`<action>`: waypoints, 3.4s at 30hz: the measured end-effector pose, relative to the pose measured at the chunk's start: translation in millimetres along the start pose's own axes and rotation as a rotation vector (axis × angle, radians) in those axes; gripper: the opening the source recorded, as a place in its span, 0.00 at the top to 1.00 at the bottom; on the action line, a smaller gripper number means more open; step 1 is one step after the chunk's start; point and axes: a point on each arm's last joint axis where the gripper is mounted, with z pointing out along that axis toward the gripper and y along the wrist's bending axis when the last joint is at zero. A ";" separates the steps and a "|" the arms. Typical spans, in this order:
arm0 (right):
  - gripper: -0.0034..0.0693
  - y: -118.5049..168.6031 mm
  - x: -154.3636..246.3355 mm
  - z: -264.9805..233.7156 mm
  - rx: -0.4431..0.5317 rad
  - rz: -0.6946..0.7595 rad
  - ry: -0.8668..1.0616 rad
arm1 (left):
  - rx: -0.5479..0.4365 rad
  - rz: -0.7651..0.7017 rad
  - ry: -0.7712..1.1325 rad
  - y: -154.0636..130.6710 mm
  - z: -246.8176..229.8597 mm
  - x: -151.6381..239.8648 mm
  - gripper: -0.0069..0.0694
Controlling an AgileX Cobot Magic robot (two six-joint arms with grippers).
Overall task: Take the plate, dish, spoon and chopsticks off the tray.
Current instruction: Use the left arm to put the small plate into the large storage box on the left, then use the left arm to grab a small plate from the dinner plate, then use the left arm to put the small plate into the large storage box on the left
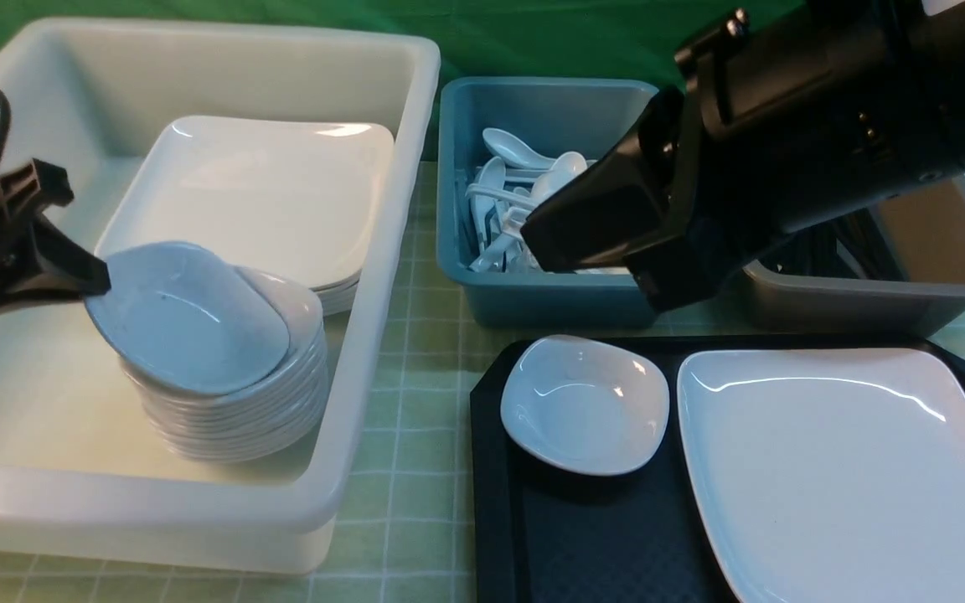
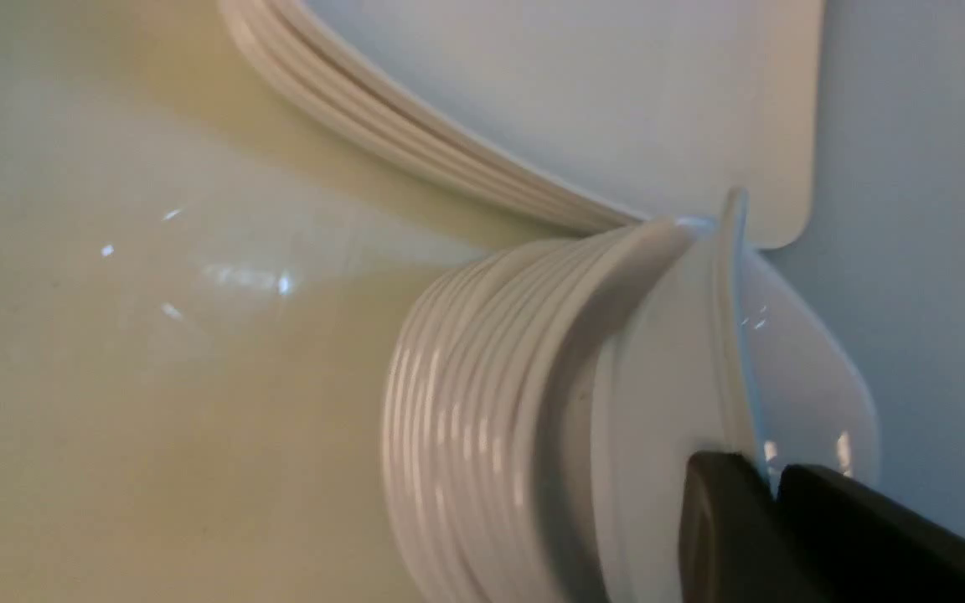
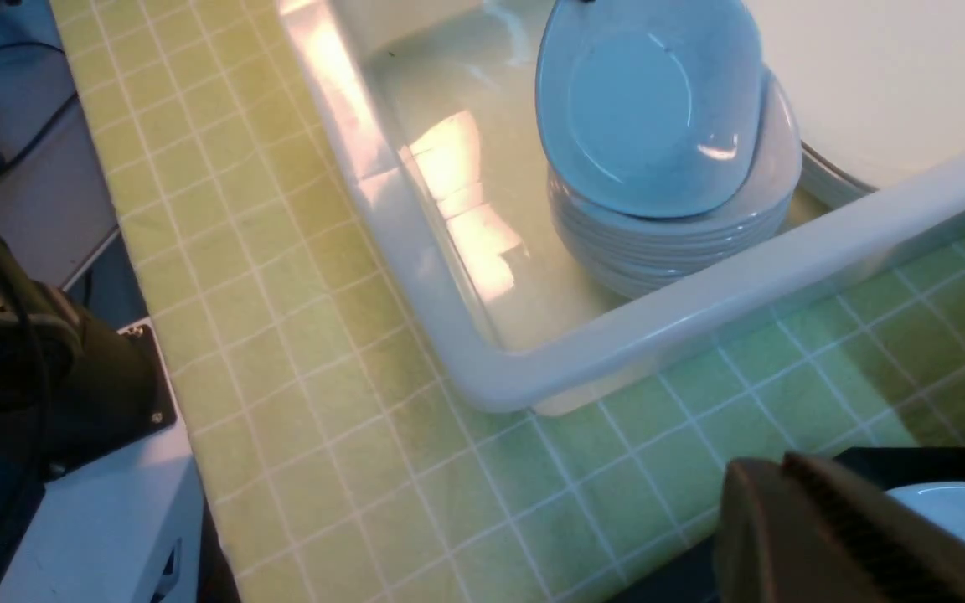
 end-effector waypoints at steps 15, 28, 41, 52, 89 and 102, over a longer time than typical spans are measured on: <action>0.94 -1.1 0.4 -1.0 0.017 0.026 0.004 | -0.110 0.064 0.061 5.1 -2.9 2.9 0.45; 0.94 -50.4 42.1 -88.5 0.567 0.152 0.195 | 0.216 0.769 0.128 -214.6 25.7 115.6 0.93; 0.94 -49.1 94.3 -112.4 0.651 0.301 0.232 | 0.145 1.252 0.177 -249.0 146.1 219.3 0.59; 0.94 -50.1 104.3 -100.2 0.600 0.312 0.265 | 0.153 1.364 0.097 -241.6 187.5 218.5 0.34; 0.94 -48.8 31.4 -67.1 0.222 0.211 -0.003 | 0.053 1.103 -0.396 -241.0 -49.6 71.2 0.90; 0.94 -31.8 -41.1 44.5 0.039 0.015 0.097 | -0.184 0.806 -0.196 -125.5 6.2 50.6 0.90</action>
